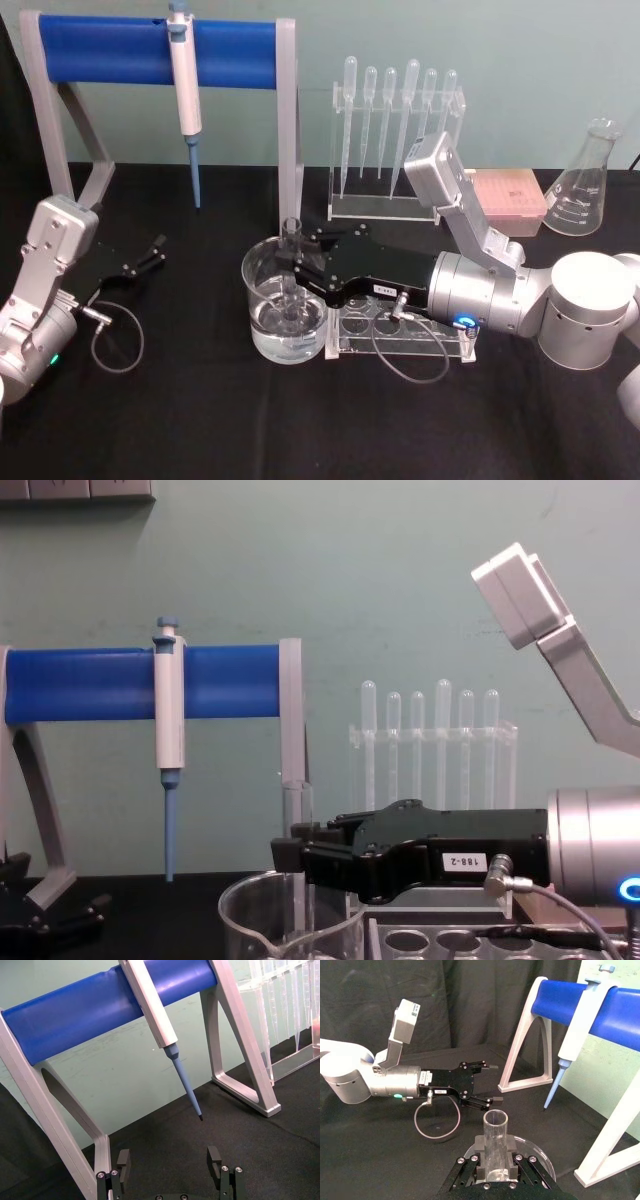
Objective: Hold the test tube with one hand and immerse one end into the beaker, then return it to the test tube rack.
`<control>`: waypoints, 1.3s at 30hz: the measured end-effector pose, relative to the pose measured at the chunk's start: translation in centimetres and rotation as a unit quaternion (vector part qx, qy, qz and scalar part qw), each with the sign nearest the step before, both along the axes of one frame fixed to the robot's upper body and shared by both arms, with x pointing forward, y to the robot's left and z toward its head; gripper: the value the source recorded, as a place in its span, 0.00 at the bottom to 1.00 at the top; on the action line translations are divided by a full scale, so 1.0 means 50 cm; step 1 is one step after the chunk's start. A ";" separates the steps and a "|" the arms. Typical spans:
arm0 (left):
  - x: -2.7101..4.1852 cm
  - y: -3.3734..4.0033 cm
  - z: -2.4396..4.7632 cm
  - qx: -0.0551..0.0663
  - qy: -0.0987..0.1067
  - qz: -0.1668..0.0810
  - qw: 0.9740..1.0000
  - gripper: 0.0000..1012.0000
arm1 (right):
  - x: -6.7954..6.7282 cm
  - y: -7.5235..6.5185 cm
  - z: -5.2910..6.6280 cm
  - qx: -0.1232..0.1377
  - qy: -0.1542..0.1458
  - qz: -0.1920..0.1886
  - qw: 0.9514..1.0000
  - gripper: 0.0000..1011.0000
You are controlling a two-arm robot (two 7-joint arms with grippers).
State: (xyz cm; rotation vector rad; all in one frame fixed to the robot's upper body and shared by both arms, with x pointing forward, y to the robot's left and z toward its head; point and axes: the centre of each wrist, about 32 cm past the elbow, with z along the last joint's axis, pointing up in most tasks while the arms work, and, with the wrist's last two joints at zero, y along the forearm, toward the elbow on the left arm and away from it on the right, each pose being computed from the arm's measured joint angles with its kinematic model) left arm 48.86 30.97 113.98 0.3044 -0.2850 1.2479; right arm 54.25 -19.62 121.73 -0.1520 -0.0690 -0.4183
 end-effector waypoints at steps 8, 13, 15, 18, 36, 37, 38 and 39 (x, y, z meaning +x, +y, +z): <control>0.000 0.000 0.000 0.000 0.000 0.000 1.000 0.99 | 0.000 0.000 0.000 0.000 0.000 0.000 1.000 0.24; 0.000 0.000 0.000 0.000 0.000 0.000 1.000 0.99 | 0.000 0.000 0.000 0.000 0.000 0.000 1.000 0.24; 0.000 0.000 0.000 0.000 0.000 0.000 1.000 0.99 | 0.000 0.000 0.000 0.000 0.000 0.000 1.000 0.24; 0.000 0.000 0.000 0.000 0.000 0.000 1.000 0.99 | 0.000 0.000 0.000 0.000 0.000 0.000 1.000 0.24; 0.000 0.000 0.000 0.000 0.000 0.000 1.000 0.99 | 0.000 0.000 0.000 0.000 0.000 0.000 1.000 0.24; 0.000 0.000 0.000 0.000 0.000 0.000 1.000 0.99 | 0.000 0.000 0.000 0.000 0.000 0.000 1.000 0.24; 0.000 0.000 0.000 0.000 0.000 0.000 1.000 0.99 | 0.000 0.000 0.000 0.000 0.000 0.000 1.000 0.24; 0.000 0.000 0.000 0.000 0.000 0.000 1.000 0.99 | 0.000 0.000 0.000 0.000 0.000 0.000 1.000 0.24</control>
